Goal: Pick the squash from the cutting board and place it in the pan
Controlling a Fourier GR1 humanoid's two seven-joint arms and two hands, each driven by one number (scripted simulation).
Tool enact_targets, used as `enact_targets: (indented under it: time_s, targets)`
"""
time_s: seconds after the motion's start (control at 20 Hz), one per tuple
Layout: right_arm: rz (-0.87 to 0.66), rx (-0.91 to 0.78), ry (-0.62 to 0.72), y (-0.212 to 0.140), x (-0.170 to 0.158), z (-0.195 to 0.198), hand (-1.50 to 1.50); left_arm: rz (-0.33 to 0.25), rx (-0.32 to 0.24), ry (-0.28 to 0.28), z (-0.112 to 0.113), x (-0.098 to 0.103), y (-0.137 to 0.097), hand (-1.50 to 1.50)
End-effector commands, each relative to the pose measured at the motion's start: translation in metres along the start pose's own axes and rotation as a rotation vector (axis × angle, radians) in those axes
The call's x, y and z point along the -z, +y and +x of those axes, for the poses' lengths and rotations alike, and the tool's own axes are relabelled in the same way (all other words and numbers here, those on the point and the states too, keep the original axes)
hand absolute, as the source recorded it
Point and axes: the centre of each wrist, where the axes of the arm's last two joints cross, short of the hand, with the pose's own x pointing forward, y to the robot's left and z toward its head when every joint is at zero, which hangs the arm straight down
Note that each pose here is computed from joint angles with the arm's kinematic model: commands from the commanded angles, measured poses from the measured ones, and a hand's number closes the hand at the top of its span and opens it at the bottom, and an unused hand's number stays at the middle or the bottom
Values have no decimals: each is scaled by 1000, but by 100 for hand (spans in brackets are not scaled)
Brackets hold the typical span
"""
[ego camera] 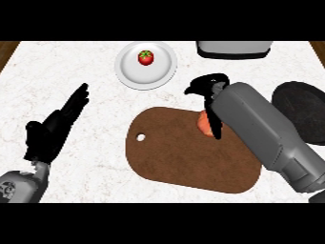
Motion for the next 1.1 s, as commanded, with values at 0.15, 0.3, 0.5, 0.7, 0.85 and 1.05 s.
enact_targets:
  time_s: [0.15, 0.3, 0.5, 0.7, 0.85, 1.05]
  targets:
    - [-14, -61, 58, 20, 2, 0, -150, 1, -16, 15, -5, -5, 7, 0]
    - [2, -55, 59, 26, -2, -4, -150, 2, -2, -1, 3, 7, 2, 0]
    - [-6, -57, 78, 41, 15, 11, -150, 4, 8, 11, -1, -6, -11, 0]
    - [-15, -34, 91, 51, 23, -9, -150, 1, -6, 8, 3, -15, 13, 0]
    - [-15, -59, 93, 37, 6, -16, -150, -8, -2, 4, 0, -3, -4, 0]
    - [29, -32, 67, 61, 39, -28, -150, -9, -7, 6, 4, 0, 13, 0]
